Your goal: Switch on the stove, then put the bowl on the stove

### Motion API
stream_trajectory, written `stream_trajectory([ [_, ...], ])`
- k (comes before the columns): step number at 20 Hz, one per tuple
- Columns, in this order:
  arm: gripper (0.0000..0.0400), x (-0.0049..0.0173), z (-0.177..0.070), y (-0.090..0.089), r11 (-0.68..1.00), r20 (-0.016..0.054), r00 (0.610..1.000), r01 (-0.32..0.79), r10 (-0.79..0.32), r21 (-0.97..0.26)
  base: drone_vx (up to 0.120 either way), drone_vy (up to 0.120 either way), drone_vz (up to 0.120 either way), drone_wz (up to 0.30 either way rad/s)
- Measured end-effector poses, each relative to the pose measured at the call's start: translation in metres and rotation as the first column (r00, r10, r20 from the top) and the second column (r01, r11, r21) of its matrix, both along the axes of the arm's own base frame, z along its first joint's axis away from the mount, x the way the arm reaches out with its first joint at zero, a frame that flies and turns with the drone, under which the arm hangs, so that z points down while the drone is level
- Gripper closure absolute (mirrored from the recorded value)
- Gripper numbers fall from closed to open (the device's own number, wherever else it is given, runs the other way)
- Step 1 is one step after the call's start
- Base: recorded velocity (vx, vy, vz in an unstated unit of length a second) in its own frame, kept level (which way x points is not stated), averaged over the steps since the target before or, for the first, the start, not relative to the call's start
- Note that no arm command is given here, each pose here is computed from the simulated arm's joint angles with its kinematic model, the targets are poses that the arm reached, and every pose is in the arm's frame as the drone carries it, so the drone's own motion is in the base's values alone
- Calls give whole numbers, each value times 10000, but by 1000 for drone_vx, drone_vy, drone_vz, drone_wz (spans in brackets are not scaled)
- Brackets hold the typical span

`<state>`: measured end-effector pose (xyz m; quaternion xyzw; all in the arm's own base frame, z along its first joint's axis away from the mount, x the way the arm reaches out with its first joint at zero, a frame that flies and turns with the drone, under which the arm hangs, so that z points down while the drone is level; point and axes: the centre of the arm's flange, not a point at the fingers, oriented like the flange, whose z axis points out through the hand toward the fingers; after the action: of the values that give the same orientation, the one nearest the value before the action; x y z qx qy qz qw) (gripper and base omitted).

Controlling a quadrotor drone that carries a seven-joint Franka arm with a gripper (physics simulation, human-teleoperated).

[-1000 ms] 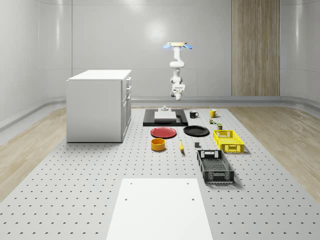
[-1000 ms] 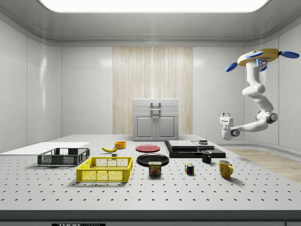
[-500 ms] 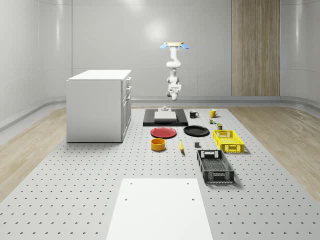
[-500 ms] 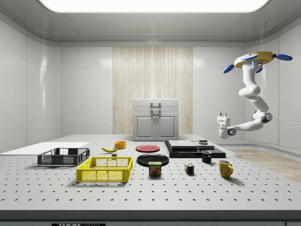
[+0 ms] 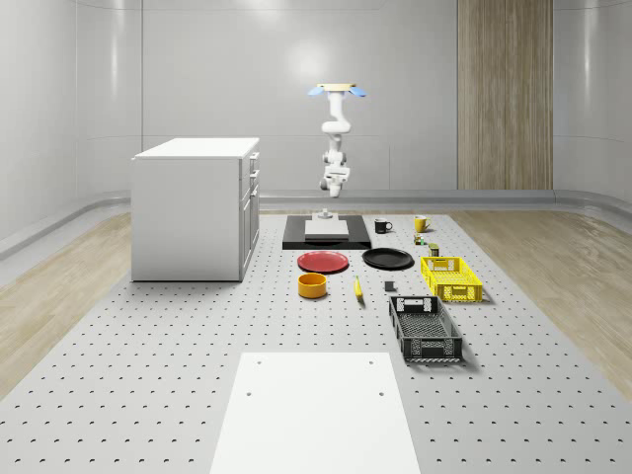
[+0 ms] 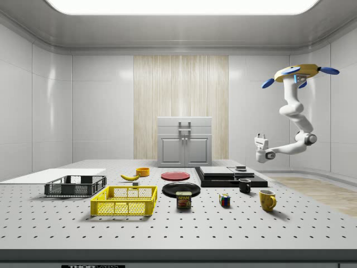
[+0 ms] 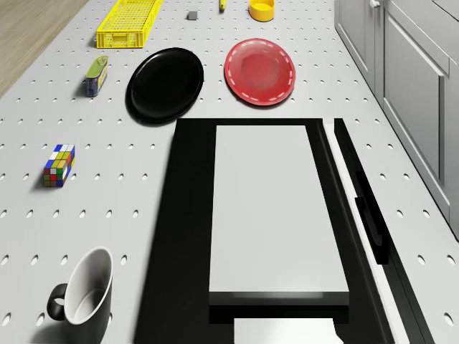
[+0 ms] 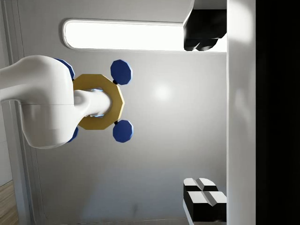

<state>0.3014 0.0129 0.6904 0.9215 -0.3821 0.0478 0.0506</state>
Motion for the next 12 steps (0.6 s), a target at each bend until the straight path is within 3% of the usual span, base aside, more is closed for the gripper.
stream_trajectory([
  [4, 0, -2, -24, 122, 9922, 31, 10000, 37, -34, -1246, 0, -120, 0, 0],
  [6, 0, -3, -55, 217, 9746, 48, 10000, 69, -60, -2239, 0, -120, -80, 0],
  [9, 0, -1, -158, 417, 8998, 84, 9999, 140, -115, -4361, 0, -120, -120, 0],
  [12, 0, 5, -394, 663, 6999, 145, 9997, 236, -188, -7139, 0, -67, -67, 0],
])
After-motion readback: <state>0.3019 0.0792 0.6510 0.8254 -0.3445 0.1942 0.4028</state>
